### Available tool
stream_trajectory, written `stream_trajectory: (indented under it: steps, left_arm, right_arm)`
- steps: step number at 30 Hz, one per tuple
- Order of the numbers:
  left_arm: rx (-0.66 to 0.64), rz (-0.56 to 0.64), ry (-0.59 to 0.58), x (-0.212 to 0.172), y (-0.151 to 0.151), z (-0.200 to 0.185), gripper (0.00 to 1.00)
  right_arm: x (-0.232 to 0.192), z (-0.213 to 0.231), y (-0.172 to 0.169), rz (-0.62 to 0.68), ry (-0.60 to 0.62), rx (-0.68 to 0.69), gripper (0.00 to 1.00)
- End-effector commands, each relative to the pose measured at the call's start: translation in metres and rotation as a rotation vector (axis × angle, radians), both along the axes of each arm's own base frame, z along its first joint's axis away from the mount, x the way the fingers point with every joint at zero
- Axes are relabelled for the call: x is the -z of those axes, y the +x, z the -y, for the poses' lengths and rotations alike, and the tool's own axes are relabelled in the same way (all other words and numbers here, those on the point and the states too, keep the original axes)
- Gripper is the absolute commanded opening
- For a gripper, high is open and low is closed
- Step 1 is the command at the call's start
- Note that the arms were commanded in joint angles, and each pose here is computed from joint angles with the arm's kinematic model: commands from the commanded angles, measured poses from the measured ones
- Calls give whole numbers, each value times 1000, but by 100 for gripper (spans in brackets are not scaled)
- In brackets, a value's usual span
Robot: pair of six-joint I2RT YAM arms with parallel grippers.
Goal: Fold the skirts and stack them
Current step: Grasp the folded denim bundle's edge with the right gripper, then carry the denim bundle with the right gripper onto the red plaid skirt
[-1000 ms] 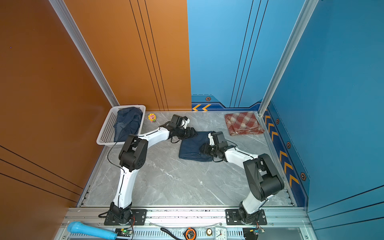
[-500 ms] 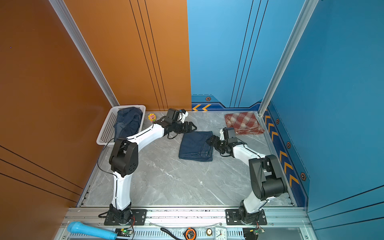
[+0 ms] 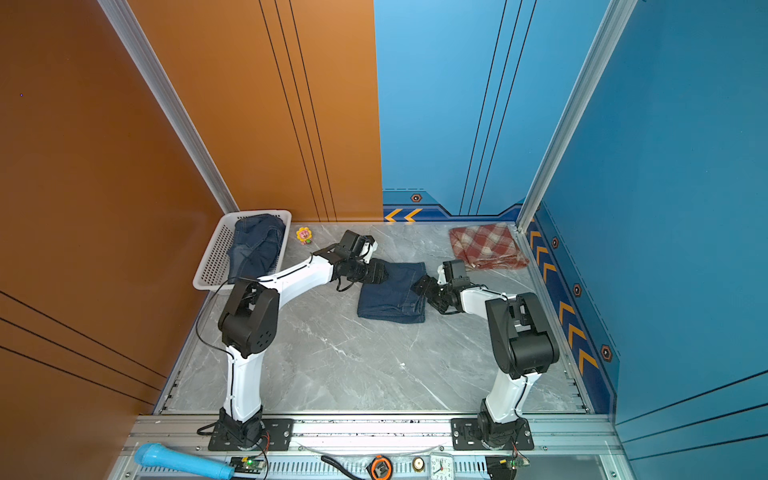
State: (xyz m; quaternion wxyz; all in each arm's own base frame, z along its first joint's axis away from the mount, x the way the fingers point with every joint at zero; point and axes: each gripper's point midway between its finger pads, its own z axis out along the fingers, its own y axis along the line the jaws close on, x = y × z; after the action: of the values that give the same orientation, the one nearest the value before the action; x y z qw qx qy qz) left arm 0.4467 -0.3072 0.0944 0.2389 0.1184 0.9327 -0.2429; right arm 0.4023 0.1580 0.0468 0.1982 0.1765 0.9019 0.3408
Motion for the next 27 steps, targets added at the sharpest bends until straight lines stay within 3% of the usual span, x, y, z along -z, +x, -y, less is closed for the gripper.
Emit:
stream_trajectory:
  steps: [1,10,18,22,27]
  left_arm:
    - [5,-20,49,18,-1,-7,78]
    - [18,-96,171,76,-8,-5,77]
    - [23,-119,182,89,-11,-1,76]
    - [25,-130,179,92,-12,1,76]
    - [24,-143,170,96,-13,3,76]
  right_arm:
    - [21,0,-3,-52,-13,4,82]
    - [48,-4,-15,-119,-43,-27,79]
    - [64,-22,-22,-164,-27,-75,70]
    - [58,-36,-14,-143,28,-92,59]
    - [32,-58,7,-78,98,-126,32]
